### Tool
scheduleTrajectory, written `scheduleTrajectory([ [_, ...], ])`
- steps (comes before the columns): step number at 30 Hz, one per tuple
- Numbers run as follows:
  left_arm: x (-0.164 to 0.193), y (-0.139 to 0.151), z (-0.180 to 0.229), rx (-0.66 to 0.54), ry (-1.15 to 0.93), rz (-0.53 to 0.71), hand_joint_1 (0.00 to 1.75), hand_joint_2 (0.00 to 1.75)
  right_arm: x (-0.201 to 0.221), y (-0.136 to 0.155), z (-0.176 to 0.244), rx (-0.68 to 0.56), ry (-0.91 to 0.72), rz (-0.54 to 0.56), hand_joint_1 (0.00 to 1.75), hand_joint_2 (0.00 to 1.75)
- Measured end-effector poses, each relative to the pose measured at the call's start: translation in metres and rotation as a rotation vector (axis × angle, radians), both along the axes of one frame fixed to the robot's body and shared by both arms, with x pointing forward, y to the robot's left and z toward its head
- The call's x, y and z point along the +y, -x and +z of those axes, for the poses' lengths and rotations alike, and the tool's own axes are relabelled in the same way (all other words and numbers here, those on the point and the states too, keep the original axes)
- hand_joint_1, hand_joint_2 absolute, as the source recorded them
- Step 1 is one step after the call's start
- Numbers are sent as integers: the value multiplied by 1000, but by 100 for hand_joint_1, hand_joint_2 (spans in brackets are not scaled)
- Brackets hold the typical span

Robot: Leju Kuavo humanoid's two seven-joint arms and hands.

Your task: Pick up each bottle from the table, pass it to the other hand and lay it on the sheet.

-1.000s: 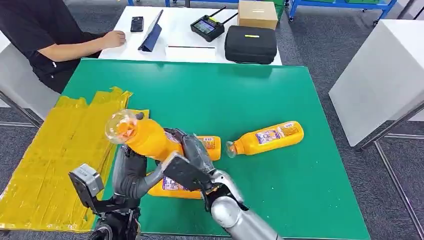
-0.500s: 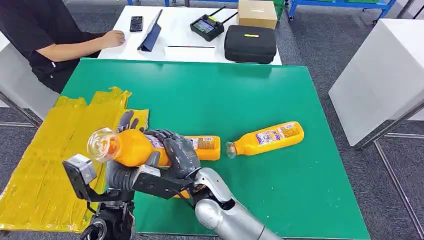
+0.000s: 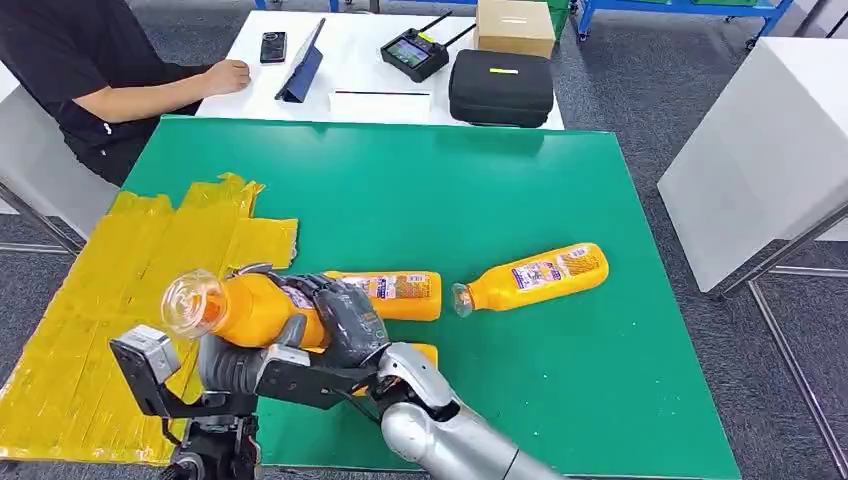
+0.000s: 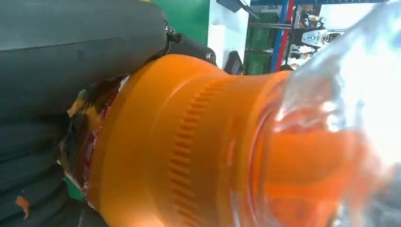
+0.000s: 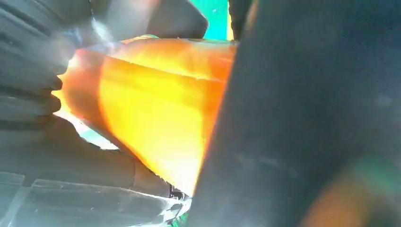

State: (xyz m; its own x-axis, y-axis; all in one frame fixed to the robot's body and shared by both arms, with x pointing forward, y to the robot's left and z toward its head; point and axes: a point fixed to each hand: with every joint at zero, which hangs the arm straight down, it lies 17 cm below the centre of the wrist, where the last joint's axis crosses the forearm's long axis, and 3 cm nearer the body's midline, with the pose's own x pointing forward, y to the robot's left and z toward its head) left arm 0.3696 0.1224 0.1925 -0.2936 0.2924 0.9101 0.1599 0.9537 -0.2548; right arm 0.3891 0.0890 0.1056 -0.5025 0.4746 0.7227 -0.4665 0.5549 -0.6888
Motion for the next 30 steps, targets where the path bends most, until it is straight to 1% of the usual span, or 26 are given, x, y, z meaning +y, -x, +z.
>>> scheduleTrajectory([
  [3,0,1,-1,2,0,1,175,175,0,1,-1,1,0,0,175,175],
  [4,0,1,-1,2,0,1,175,175,0,1,-2,2,0,0,164,175],
  [5,0,1,-1,2,0,1,175,175,0,1,-1,0,-1,-1,0,175],
  [6,1,1,-1,0,-1,2,175,175,-1,0,-1,-4,-7,-11,0,175],
  [7,1,1,1,-5,-1,3,175,175,-3,0,-1,-7,-15,-25,0,0],
  [10,5,6,4,-26,-42,36,175,175,-15,-2,-1,-13,-54,-87,0,0],
  [12,19,10,13,-74,-137,130,175,175,-30,1,-9,1,-75,-131,0,0],
  [15,57,13,23,-159,-447,379,175,175,-54,6,-13,0,-97,-170,0,0],
  [17,80,13,26,-205,-653,516,175,175,-62,11,-10,-9,-90,-168,0,0],
  [20,109,10,20,-205,-847,632,175,175,-73,19,-10,-19,-56,-173,0,0],
  [23,127,7,7,-199,-1043,725,175,175,-84,28,-14,-27,3,-178,0,0],
  [24,130,4,-1,-192,-1123,740,175,175,-87,33,-20,-22,41,-175,0,175],
  [26,130,-5,-19,-170,-1262,737,175,175,-93,42,-33,-14,116,-163,0,175],
  [28,132,-16,-46,-110,-1385,705,175,175,-98,51,-50,2,201,-151,0,175],
  [30,133,-22,-68,-66,-1451,672,175,175,-102,60,-63,15,253,-139,0,175],
])
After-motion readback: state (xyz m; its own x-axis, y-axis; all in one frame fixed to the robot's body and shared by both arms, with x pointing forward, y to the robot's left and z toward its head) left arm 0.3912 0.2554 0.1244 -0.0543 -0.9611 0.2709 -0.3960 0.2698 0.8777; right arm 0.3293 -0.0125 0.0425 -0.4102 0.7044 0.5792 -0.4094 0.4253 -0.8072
